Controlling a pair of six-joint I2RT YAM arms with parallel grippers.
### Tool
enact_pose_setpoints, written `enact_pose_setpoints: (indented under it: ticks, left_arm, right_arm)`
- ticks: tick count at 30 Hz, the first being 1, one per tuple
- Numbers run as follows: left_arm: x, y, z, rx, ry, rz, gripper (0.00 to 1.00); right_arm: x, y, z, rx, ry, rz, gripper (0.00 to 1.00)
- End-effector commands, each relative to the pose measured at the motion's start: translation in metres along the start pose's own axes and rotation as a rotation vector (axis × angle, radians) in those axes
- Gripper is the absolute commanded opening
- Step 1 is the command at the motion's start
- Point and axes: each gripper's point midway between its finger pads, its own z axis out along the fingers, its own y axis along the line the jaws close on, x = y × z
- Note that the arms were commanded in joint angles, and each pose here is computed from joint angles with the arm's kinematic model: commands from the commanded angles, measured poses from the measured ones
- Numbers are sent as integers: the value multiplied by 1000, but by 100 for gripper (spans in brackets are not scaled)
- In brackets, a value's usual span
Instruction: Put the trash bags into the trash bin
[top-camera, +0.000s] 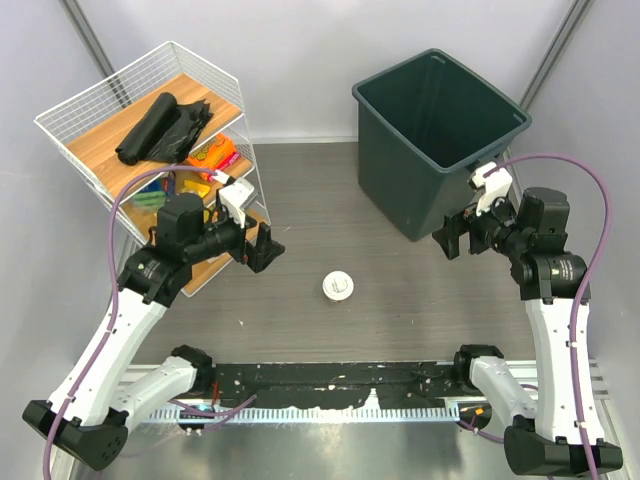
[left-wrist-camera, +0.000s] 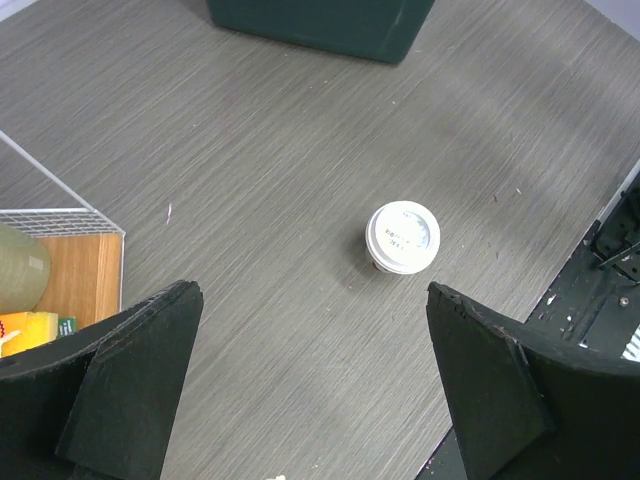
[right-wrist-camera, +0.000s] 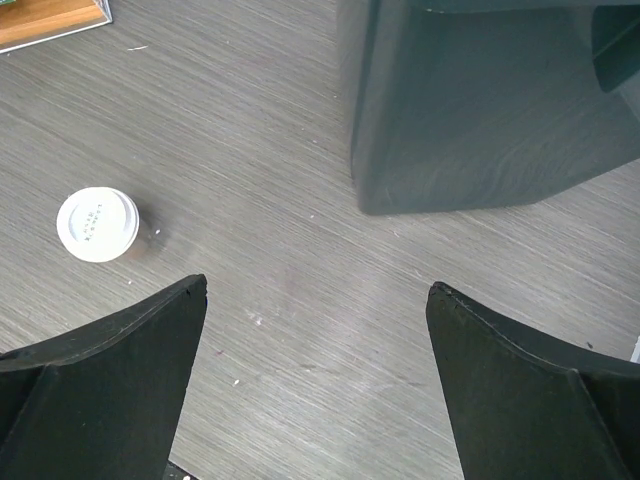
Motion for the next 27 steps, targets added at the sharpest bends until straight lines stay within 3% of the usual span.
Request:
enact_pose_setpoints:
  ticks: [1,19,27]
  left_arm:
    - [-14,2,-1,-9,-47,31,100]
    - [-1,4,2,-7,-15,52,100]
    - [1,10,6,-23,-4,65,100]
  right_arm:
    - [-7,-1,-6,14,-26,-36,95]
    - [-9,7,-8,-52,33,-88,95]
    - [-18,22,20,-133,51,-123,91]
